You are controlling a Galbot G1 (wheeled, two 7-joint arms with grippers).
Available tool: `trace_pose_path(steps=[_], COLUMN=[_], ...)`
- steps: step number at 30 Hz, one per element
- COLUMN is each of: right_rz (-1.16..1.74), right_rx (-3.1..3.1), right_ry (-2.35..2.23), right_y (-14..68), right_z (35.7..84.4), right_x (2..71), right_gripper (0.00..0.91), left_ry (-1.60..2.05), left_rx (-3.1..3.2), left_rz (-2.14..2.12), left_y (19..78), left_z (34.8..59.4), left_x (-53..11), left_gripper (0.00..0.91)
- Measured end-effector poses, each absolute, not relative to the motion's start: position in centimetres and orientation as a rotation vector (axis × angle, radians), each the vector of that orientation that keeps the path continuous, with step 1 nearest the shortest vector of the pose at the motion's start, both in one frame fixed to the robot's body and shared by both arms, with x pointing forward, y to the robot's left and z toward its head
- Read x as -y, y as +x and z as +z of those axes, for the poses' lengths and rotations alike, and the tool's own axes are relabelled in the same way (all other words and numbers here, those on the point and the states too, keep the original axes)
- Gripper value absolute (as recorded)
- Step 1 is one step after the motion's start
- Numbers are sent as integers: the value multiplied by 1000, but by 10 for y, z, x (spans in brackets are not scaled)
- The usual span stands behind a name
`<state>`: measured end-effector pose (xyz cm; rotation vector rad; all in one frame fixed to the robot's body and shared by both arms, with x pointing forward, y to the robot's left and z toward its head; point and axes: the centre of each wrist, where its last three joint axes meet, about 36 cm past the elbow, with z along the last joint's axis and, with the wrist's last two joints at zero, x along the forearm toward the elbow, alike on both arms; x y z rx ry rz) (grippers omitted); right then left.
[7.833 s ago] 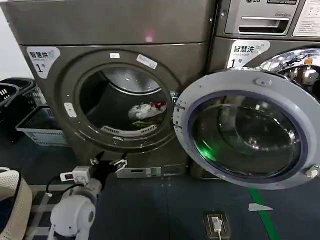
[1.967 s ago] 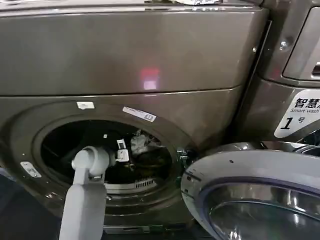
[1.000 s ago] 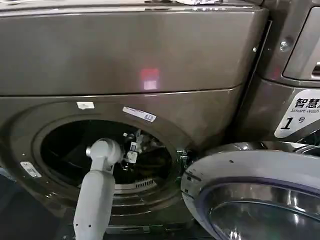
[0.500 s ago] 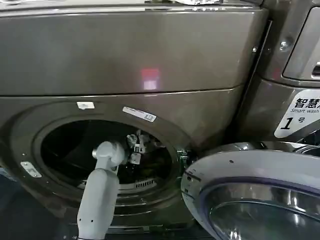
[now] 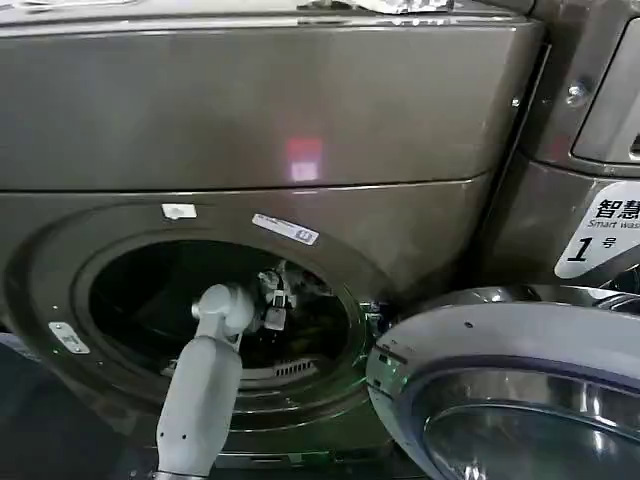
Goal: Grasp the clothes from the dryer.
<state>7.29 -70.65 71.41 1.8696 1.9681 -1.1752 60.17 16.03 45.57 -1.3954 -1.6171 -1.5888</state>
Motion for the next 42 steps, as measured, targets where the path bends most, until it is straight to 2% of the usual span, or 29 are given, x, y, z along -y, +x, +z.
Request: trace_pose_path(steps=[17,29,42], right_rz=[-1174,-1171,-1179], right_rx=[-1970,-1971,-1970], right_ry=[1871,1875,1866], right_y=[72,71,72], right_z=[712,710,711], right_x=[707,707,705], right_gripper=[907,907,907], left_ry=[-1432,-1444,-1206], left_rx=[1666,1842,2283], left_rz=[-1515,-1446,-1397], left_y=[602,597,596], left_z=[448,460,461], left_x=[-163,-167,-183], left_gripper=[0,0,0])
